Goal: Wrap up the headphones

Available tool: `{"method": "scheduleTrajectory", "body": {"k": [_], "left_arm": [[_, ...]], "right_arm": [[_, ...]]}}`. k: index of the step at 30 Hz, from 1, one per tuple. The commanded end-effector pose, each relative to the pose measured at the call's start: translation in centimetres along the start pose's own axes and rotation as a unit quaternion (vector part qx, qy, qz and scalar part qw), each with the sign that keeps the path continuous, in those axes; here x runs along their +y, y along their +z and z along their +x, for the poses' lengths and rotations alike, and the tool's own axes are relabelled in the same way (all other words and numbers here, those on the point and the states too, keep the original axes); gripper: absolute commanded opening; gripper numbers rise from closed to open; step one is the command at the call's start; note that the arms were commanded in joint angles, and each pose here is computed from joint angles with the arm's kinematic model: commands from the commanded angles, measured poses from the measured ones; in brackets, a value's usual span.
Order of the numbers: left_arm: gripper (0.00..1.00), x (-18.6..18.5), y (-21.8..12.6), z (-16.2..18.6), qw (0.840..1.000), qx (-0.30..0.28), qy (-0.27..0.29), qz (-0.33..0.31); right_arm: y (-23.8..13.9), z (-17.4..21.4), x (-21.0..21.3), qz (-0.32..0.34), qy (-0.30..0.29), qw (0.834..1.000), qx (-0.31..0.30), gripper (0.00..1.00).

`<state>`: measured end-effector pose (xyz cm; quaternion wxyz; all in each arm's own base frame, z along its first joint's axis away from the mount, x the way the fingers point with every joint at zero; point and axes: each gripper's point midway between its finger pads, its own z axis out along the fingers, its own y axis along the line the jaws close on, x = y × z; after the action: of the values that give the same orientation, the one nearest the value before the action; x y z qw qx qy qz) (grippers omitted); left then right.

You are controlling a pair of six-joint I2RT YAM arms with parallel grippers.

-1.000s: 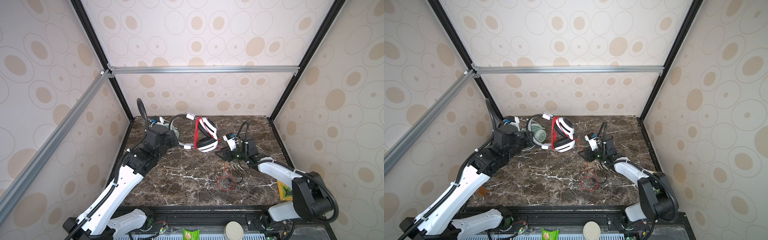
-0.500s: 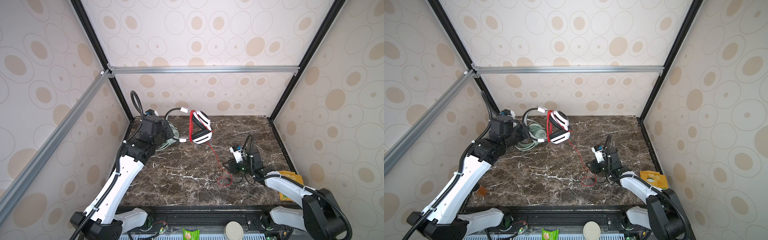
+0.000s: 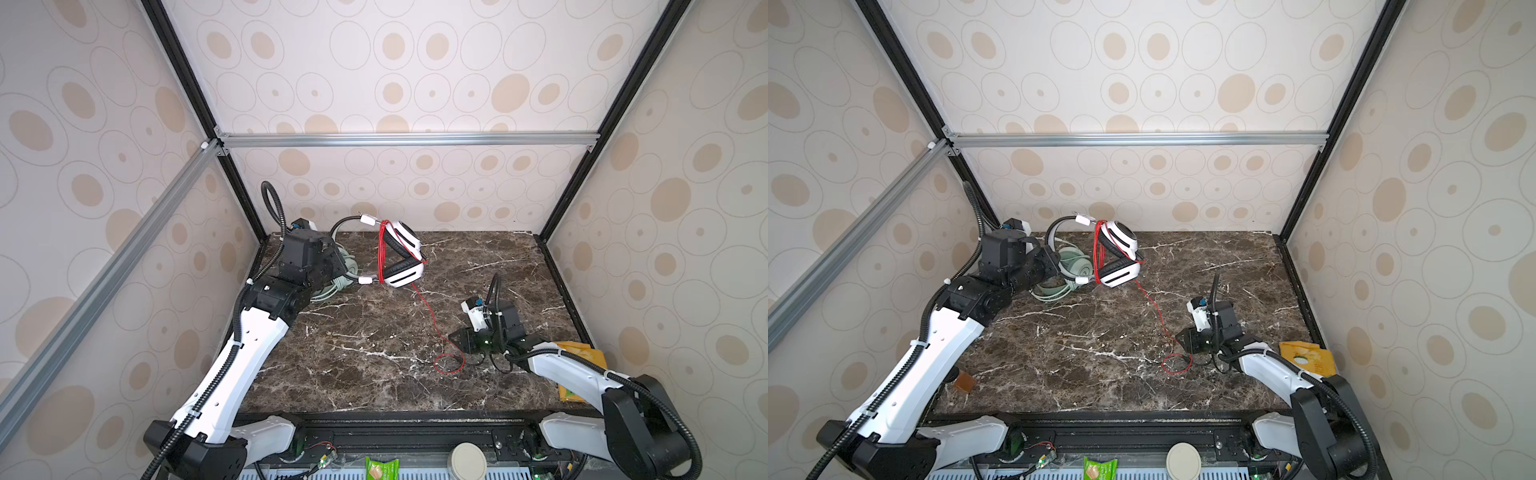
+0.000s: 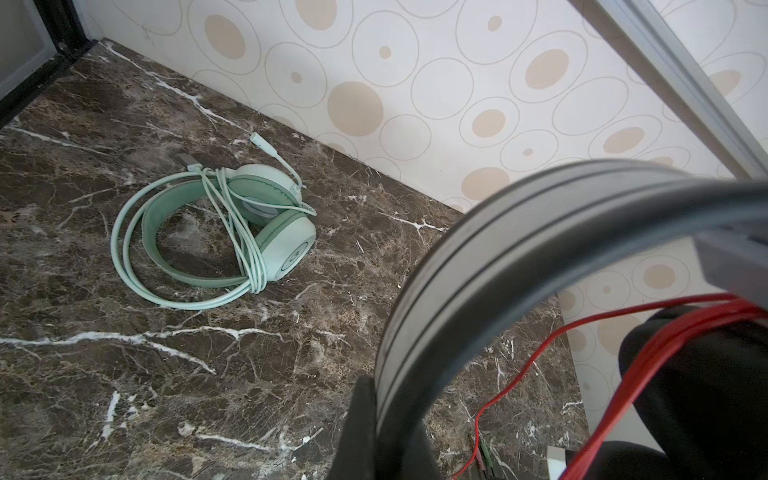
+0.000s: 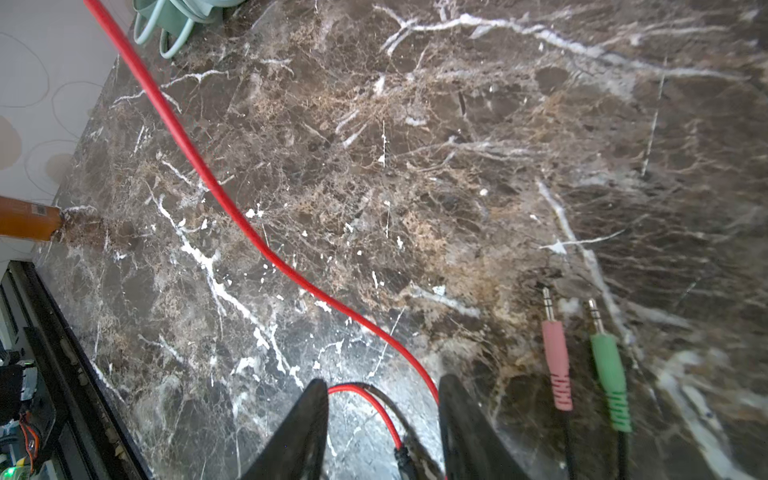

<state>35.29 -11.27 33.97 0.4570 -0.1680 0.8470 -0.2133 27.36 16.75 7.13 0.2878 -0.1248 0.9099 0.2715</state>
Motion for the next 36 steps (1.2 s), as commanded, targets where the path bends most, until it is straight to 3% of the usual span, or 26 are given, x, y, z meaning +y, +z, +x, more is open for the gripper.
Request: {"method": "scheduleTrajectory", "body": {"k": [1, 11, 20, 31, 36], "left_arm": [[0.00, -2.8, -2.3, -3.8, 0.997, -0.057, -0.020, 0.055], [0.00, -3.1, -2.2, -4.3, 0.997, -0.057, -0.016, 0.055], [0.00, -4.8, -1.9, -6.4, 0.996, -0.063, -0.003, 0.062], [0.00, -5.3, -0.9, -7.1, 0.996, -0.064, 0.002, 0.063], [0.00, -6.0, 0.4, -8.1, 0.995, -0.075, 0.009, 0.063]], "right_arm": [[0.5, 1.6, -0.9, 0.013, 0.023, 0.999, 0.023, 0.44], [1.4, 2.9, -1.5, 0.017, 0.061, 0.997, 0.042, 0.38], [1.8, 3.6, -3.4, 0.071, 0.094, 0.991, 0.058, 0.37], [1.5, 2.5, -1.6, 0.027, 0.071, 0.997, 0.029, 0.05], [-0.7, 0.6, -1.2, 0.044, 0.034, 0.998, -0.003, 0.01]]}}
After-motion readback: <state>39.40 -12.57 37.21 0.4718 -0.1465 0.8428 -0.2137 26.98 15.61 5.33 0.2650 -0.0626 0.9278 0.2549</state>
